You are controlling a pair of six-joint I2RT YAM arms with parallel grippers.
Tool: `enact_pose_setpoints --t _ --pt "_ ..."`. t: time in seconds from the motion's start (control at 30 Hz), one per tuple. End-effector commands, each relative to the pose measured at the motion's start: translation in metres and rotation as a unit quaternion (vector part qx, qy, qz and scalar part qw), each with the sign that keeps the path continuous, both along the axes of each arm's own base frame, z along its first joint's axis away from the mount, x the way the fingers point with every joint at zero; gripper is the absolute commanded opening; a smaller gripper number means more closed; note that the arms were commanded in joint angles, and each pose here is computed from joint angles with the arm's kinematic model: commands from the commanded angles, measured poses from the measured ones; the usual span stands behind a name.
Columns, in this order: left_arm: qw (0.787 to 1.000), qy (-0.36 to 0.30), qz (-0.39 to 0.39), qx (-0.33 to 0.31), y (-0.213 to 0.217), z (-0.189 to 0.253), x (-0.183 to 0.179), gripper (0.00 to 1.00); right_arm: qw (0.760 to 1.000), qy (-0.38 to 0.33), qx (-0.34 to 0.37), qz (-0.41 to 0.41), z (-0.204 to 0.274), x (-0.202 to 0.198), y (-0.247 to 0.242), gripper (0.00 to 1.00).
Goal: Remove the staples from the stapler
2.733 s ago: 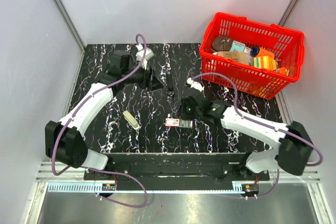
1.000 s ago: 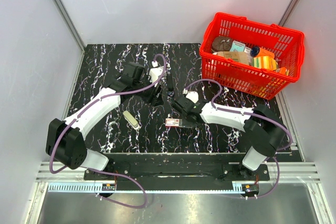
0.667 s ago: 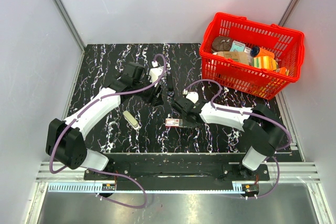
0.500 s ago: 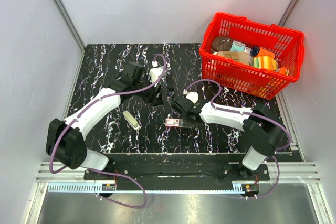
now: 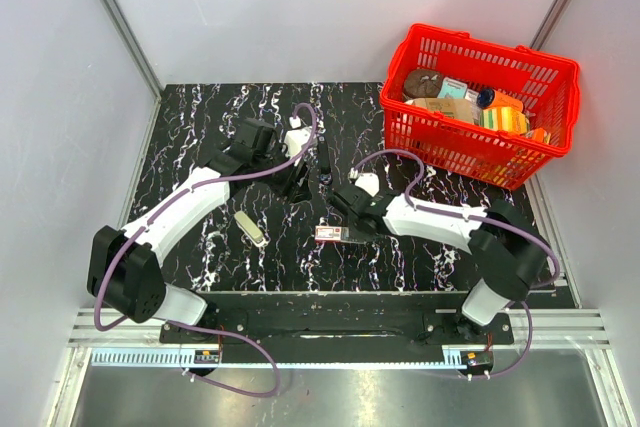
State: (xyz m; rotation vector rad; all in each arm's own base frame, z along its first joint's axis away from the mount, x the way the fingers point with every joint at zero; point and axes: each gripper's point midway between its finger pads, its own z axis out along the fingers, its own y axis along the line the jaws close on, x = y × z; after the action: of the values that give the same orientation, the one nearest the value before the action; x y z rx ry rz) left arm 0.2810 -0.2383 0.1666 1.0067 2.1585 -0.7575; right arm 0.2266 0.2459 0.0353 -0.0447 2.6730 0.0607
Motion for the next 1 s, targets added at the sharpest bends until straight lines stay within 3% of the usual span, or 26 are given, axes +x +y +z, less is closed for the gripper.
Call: enact_pose_setpoints --t 0.0,0.2,0.47,0.63,0.97 --pt "1.000 -0.024 -0.008 0.003 -0.002 0.006 0.004 0.60 0.998 -0.059 0.018 -0.018 0.038 0.016 -0.007 0.21" --pt "0.993 -0.060 -0.063 0.082 0.001 -0.030 -0.006 0.59 0.996 -0.024 0.063 -0.065 0.028 0.026 -0.033 0.20" --pt "0.978 -0.068 -0.103 0.171 0.012 -0.084 -0.014 0.52 0.982 0.035 0.168 -0.086 0.005 0.016 -0.021 0.16" --pt "0.968 -0.103 -0.118 0.197 0.018 -0.097 -0.013 0.51 0.973 0.056 0.201 -0.098 -0.005 0.014 -0.019 0.17" --pt "0.964 -0.097 -0.129 0.214 0.010 -0.118 -0.015 0.51 0.947 0.059 0.276 -0.153 -0.007 0.010 -0.033 0.18"
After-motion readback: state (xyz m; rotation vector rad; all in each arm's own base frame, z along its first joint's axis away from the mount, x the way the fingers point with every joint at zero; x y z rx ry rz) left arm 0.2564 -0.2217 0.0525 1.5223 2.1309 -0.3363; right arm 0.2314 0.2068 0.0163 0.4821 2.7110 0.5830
